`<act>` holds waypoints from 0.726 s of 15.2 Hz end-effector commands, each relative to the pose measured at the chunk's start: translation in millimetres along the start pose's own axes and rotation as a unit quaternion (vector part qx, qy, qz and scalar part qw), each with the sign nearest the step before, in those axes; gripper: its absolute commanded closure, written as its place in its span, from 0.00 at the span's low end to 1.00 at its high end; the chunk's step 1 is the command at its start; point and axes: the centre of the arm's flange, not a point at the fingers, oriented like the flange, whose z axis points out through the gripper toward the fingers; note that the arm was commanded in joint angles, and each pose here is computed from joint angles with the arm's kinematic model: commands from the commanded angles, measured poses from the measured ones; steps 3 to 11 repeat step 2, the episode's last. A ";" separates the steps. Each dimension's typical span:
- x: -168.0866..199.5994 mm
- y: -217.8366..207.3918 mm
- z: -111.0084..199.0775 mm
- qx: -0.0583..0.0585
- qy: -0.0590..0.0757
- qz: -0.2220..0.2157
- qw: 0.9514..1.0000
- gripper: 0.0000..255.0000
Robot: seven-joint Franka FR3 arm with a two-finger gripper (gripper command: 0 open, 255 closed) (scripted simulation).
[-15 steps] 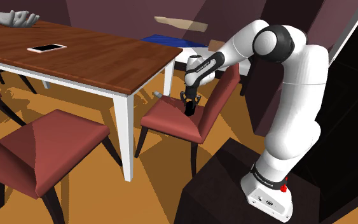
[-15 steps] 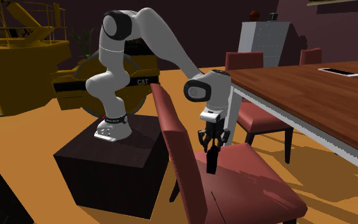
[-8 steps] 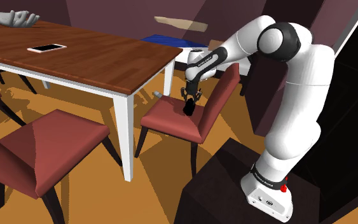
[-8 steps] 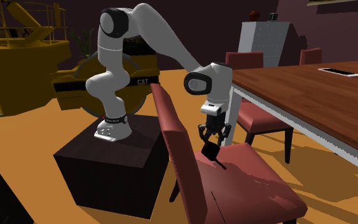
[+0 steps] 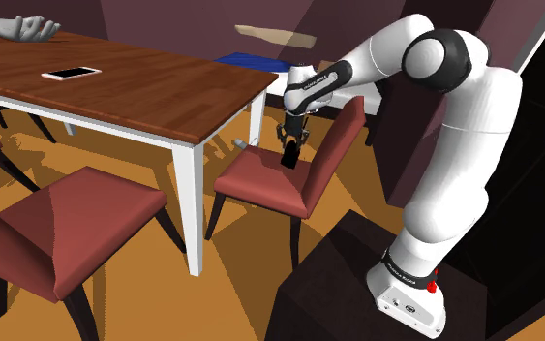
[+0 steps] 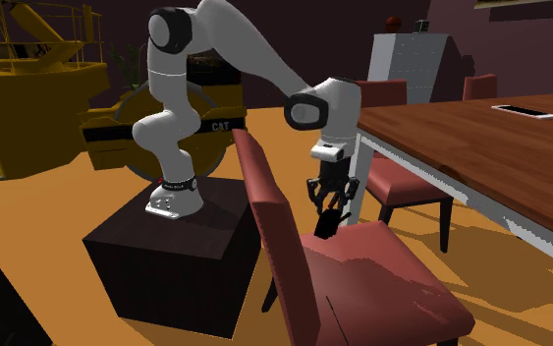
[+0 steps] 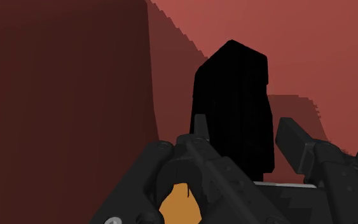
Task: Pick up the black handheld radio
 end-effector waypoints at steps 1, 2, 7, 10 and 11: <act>2.2 0.1 -6.8 0.000 0.000 0.000 1.000 1.00; 2.2 0.1 -6.7 0.000 0.000 0.000 1.000 1.00; 2.2 0.1 -6.7 0.000 0.000 0.000 1.000 1.00; 2.2 0.1 -6.7 0.000 0.000 0.000 1.000 1.00; 2.2 0.1 -6.7 0.000 0.000 0.000 1.000 1.00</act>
